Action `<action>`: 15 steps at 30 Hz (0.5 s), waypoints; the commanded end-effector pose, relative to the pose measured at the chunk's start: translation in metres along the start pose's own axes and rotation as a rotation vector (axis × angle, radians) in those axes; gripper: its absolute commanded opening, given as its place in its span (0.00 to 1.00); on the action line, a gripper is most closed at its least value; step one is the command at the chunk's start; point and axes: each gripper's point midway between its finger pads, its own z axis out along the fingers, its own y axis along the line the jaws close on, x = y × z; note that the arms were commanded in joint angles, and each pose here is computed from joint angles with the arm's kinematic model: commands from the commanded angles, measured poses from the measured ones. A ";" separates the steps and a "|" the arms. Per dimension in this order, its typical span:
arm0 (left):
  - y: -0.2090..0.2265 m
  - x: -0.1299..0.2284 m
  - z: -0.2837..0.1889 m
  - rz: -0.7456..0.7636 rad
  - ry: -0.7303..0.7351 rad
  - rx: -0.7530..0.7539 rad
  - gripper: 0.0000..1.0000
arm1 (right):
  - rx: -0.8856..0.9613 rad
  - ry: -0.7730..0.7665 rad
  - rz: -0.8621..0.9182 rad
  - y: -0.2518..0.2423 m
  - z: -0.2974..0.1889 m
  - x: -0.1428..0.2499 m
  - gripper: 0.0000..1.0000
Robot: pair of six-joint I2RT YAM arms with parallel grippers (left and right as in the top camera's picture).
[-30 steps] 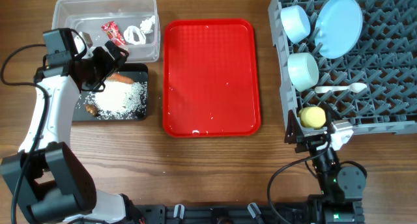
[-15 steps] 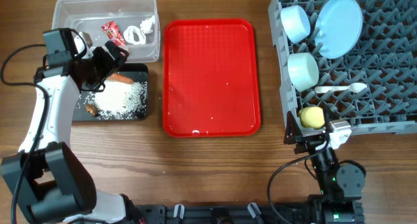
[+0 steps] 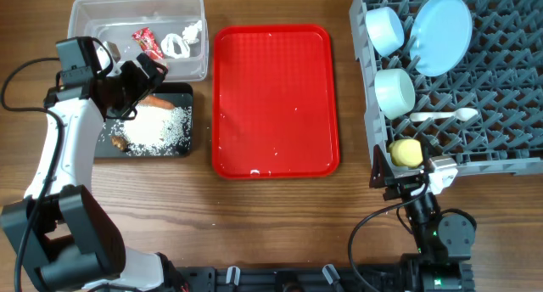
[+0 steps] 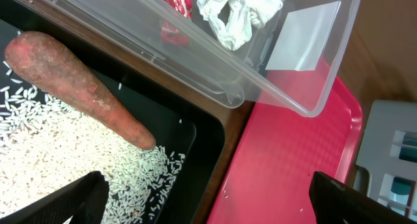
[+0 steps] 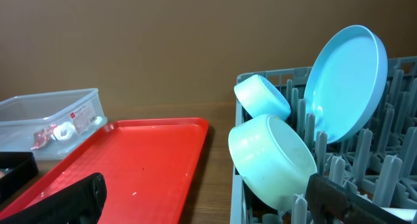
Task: Sort waste into correct bins and load items into the dishwasher rack
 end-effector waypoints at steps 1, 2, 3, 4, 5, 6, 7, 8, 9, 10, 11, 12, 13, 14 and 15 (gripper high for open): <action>-0.003 -0.001 -0.005 0.010 -0.010 0.009 1.00 | -0.005 -0.012 -0.013 0.002 -0.001 -0.002 1.00; -0.002 -0.001 -0.007 0.008 -0.013 0.005 1.00 | -0.005 -0.012 -0.013 0.002 -0.001 -0.002 1.00; -0.002 0.000 -0.011 0.006 -0.015 -0.002 1.00 | -0.005 -0.012 -0.014 0.002 -0.001 -0.002 1.00; -0.005 -0.002 -0.018 0.013 -0.033 -0.005 1.00 | -0.005 -0.012 -0.013 0.002 -0.001 -0.002 1.00; -0.009 -0.003 -0.024 0.028 -0.051 0.003 1.00 | -0.005 -0.012 -0.013 0.002 -0.001 -0.002 1.00; -0.015 -0.008 -0.033 0.046 -0.089 0.004 1.00 | -0.005 -0.012 -0.014 0.002 -0.001 -0.002 1.00; -0.024 -0.013 -0.044 0.087 -0.136 0.008 1.00 | -0.005 -0.012 -0.013 0.002 -0.001 -0.002 1.00; -0.038 -0.013 -0.053 0.180 -0.170 0.033 1.00 | -0.005 -0.012 -0.013 0.002 -0.001 -0.002 1.00; -0.047 -0.012 -0.059 0.258 -0.194 0.048 1.00 | -0.005 -0.012 -0.013 0.002 -0.001 -0.002 1.00; -0.061 -0.008 -0.068 0.377 -0.233 0.072 1.00 | -0.005 -0.012 -0.013 0.002 -0.001 -0.002 1.00; -0.072 -0.002 -0.076 0.464 -0.270 0.094 1.00 | -0.005 -0.012 -0.013 0.002 -0.001 -0.002 1.00; -0.080 0.004 -0.082 0.547 -0.306 0.113 1.00 | -0.005 -0.012 -0.013 0.002 -0.001 -0.002 1.00; -0.088 0.013 -0.089 0.640 -0.355 0.136 1.00 | -0.005 -0.012 -0.013 0.002 -0.001 -0.002 1.00; -0.093 0.020 -0.095 0.700 -0.396 0.154 1.00 | -0.005 -0.012 -0.013 0.002 -0.001 -0.002 1.00; -0.094 0.031 -0.101 0.746 -0.443 0.175 1.00 | -0.005 -0.012 -0.013 0.002 -0.001 -0.002 1.00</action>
